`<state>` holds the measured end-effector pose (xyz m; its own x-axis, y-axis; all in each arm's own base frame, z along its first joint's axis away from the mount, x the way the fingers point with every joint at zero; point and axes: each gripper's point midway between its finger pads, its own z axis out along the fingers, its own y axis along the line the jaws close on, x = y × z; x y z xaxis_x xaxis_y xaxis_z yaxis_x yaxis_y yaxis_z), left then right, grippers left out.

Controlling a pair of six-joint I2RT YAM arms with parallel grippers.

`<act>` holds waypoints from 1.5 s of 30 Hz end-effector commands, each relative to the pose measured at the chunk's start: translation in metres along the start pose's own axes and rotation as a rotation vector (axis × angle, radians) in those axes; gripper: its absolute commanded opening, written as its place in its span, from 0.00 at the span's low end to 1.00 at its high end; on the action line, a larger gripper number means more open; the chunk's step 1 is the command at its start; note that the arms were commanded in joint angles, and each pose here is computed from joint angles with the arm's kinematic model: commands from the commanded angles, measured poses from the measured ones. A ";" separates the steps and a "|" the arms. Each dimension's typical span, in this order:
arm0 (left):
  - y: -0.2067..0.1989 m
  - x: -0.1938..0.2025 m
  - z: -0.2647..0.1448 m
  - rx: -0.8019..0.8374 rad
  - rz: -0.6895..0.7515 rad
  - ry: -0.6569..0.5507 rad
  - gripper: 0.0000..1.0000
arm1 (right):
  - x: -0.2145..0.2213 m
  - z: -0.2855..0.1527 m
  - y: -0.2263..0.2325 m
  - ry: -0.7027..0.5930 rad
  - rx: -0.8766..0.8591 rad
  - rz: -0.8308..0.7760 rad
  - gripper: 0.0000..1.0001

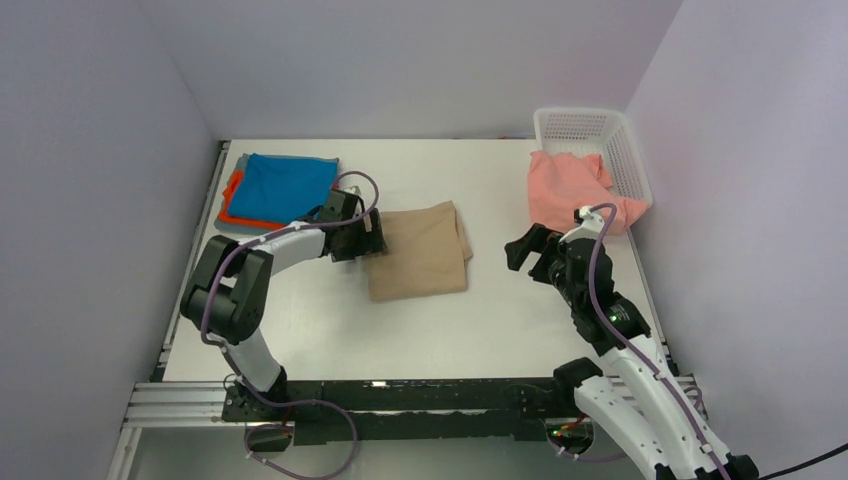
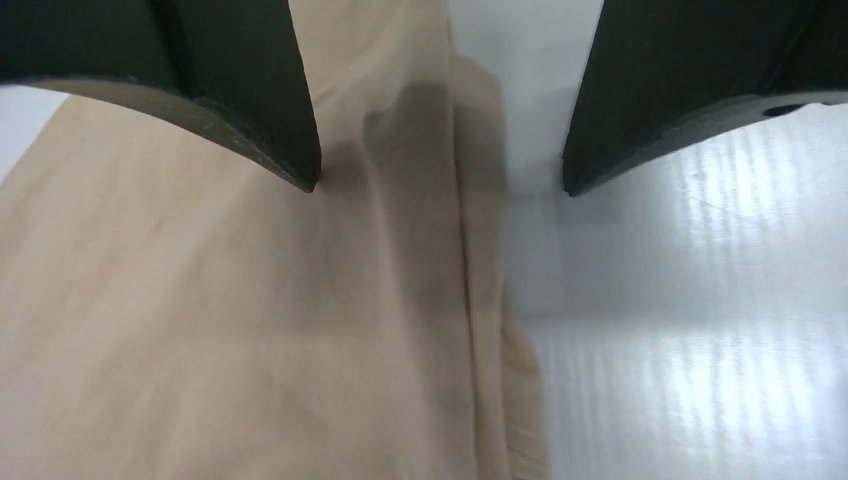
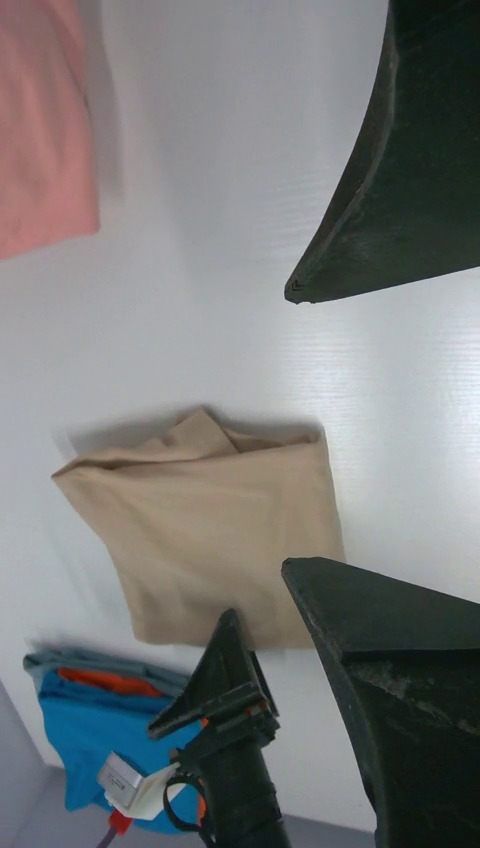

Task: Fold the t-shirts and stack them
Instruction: Put the neatly folded tshirt into the corner of the board with the left arm

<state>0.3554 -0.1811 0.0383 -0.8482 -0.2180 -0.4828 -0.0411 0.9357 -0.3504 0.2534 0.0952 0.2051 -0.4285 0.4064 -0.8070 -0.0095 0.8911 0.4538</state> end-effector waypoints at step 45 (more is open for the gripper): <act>0.011 -0.202 -0.142 -0.556 0.708 -0.506 0.00 | 0.011 0.011 -0.045 0.019 0.201 -0.122 1.00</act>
<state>0.4408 -0.1050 0.1993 -0.5486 0.3906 -0.7393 0.0179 0.8895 0.4567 0.2548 0.0672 0.1638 -0.4830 0.2934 -0.8250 0.1029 0.9547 0.2793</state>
